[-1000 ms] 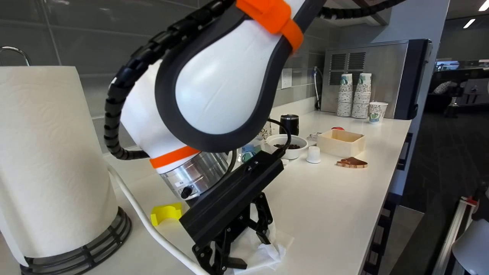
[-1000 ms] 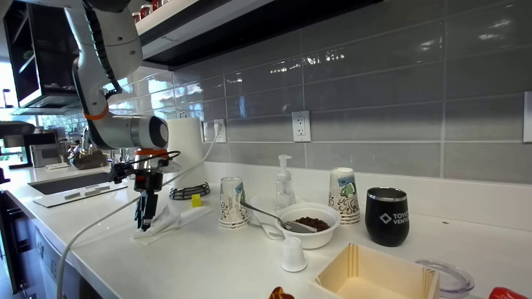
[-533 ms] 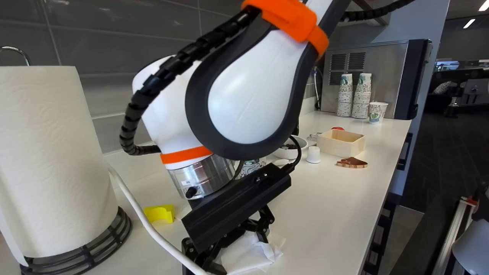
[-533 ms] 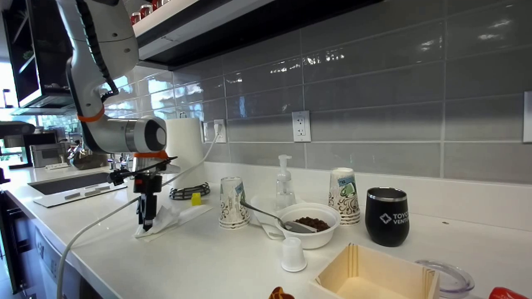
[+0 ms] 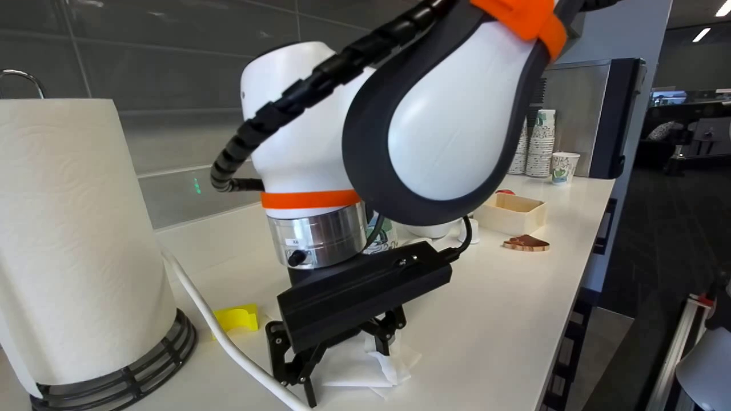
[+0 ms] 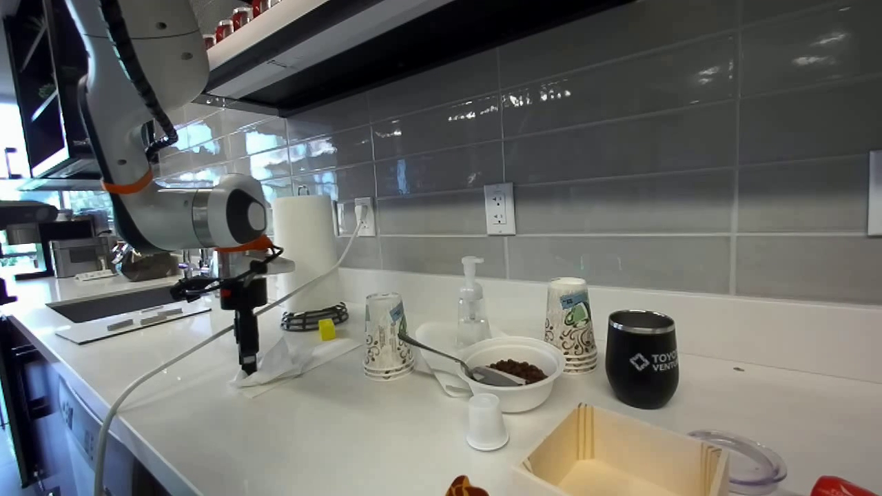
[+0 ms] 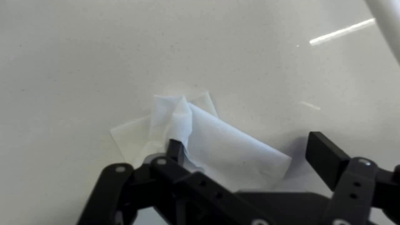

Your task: Use the white napkins on the left to wipe the counter.

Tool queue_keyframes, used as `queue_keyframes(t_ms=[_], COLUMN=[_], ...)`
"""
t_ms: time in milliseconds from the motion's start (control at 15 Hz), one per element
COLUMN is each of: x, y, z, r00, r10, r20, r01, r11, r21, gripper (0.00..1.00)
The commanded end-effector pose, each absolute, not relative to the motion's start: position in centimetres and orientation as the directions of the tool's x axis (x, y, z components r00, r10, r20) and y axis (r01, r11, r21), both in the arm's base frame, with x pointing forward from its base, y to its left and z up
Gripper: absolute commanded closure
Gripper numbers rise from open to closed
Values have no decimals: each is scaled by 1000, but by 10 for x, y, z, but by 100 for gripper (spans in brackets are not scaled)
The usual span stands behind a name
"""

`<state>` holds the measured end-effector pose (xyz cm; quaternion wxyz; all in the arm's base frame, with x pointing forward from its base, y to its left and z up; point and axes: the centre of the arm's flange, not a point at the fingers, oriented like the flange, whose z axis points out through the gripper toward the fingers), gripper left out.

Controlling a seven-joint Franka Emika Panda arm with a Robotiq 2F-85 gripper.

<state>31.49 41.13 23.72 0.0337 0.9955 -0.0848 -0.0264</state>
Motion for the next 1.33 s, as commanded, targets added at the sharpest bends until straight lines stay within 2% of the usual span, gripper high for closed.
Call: queue_keyframes(t_ms=[0,400,733,1000,1267], x=[298,286,279,285,285], y=[391,366,342,322,295], z=[261,299,321,306,291], r00=[976,923,854,811,735], r10=[-215,-351,-465,-550,-654], r20=[24,159,234,202,181], r01=[-216,-350,-473,-568,-678], r11=[-975,-936,-881,-822,-708], r21=[55,-33,-24,45,195], gripper=[0,0,0,0,0])
